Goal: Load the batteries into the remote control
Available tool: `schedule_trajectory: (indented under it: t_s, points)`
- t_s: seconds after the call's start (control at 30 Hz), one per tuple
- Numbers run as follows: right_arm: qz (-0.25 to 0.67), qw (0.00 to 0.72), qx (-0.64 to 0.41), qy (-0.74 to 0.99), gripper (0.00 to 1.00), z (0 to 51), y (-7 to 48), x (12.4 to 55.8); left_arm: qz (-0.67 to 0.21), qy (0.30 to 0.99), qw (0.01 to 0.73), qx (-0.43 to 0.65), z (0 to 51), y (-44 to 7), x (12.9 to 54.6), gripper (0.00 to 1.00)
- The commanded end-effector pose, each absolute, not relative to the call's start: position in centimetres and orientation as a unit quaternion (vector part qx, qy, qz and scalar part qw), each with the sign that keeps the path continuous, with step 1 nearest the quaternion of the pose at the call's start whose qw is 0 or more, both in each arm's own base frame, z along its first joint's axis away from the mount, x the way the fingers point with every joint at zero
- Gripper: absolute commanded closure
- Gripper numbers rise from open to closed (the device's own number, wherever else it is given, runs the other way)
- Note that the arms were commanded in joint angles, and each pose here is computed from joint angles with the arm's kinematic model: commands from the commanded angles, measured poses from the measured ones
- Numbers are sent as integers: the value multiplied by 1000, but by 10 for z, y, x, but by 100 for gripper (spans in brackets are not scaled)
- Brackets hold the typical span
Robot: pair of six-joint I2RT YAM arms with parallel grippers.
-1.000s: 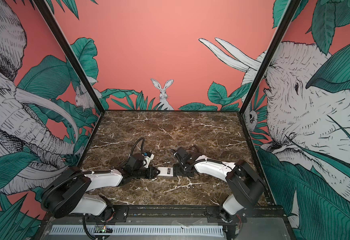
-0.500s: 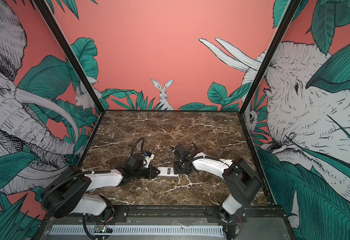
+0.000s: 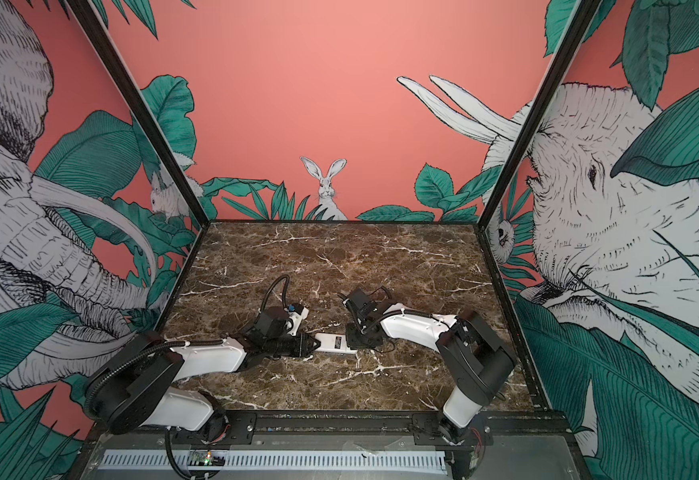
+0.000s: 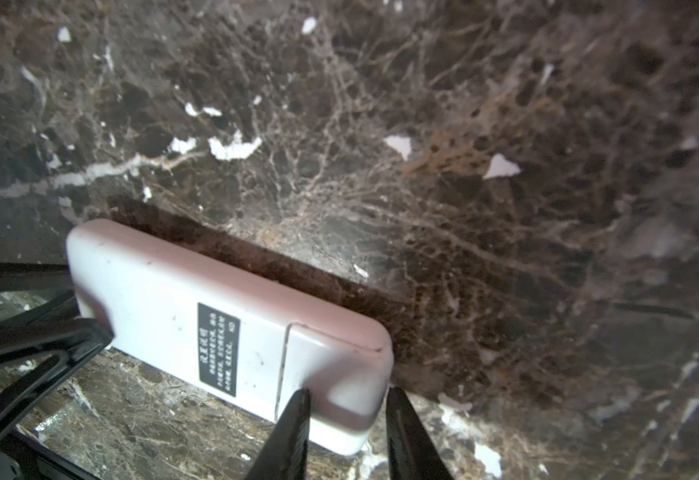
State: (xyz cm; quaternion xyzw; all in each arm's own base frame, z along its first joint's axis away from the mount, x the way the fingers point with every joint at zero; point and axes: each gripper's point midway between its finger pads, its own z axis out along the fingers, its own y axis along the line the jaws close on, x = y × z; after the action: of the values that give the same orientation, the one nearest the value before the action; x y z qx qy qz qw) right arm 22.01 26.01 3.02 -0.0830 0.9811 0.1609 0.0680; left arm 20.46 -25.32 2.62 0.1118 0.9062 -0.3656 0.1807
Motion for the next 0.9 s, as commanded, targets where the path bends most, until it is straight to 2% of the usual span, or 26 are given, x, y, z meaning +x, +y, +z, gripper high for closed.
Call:
schedule_trajectory:
  t_s: [0.0, 0.3, 0.87]
  points:
    - [148, 55, -87, 984, 73, 21, 257, 219, -316, 936, 114, 101, -10, -231, 176, 67]
    - [154, 48, -90, 983, 79, 15, 260, 218, -316, 937, 112, 101, -10, -231, 176, 68]
    - [192, 41, -83, 977, 79, 7, 294, 214, -323, 936, 106, 92, -13, -231, 173, 68]
